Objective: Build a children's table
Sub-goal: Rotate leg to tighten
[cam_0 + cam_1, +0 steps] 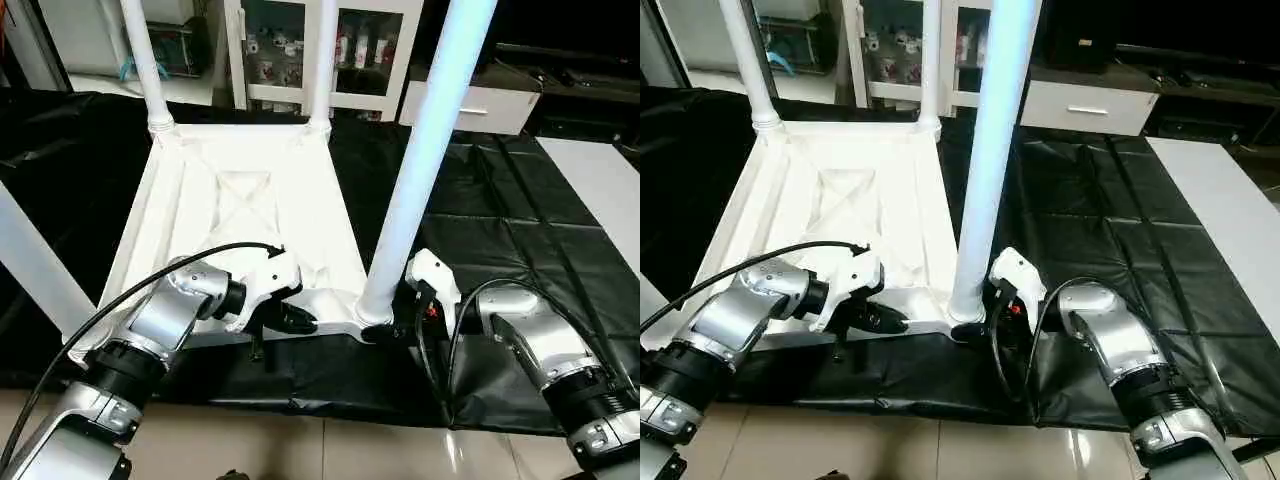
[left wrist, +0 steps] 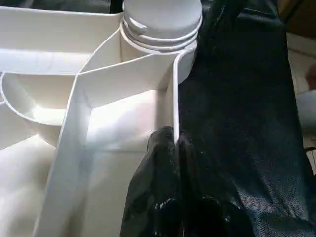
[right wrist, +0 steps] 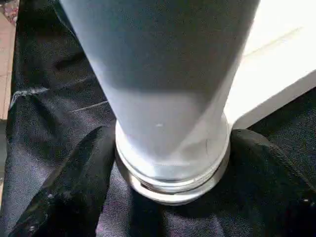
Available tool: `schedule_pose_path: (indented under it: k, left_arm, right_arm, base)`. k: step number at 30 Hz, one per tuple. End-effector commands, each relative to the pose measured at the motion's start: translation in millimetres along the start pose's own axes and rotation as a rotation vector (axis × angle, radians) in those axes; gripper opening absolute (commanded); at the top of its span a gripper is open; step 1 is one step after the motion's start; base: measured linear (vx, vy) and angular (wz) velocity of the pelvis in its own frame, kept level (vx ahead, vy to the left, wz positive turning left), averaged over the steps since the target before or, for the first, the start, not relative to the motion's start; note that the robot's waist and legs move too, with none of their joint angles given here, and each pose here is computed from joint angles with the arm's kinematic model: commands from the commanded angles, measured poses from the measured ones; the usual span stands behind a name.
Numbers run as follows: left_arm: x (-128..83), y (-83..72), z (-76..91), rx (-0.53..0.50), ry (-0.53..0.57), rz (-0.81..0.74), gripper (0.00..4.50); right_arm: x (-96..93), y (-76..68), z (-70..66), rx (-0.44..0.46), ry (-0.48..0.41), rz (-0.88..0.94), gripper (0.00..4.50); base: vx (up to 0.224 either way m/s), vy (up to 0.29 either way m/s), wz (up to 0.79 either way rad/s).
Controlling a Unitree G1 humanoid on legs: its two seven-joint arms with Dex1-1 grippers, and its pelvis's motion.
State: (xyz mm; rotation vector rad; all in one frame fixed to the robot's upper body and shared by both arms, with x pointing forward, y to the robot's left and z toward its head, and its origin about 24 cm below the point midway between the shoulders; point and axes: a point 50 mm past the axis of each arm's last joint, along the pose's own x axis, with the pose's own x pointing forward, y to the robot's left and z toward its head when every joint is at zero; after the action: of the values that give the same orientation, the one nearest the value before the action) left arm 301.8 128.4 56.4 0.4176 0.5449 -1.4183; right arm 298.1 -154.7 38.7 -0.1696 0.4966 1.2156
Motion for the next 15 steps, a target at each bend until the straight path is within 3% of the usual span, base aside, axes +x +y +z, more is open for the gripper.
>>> schedule_pose_path:
  k: [1,15]
  left_arm:
    - [21.3,-14.0,-6.2,-0.017,0.034,-0.102,0.0]
    - [20.3,-17.4,-9.5,-0.027,0.039,-0.103,0.0]
  right_arm:
    - [3.0,2.4,19.1,-0.056,-0.075,0.072,3.3]
    - [4.9,8.3,16.1,-0.024,-0.113,0.14,3.24]
  base:
    - [0.0,0.0,0.0]
    - [0.0,0.0,0.0]
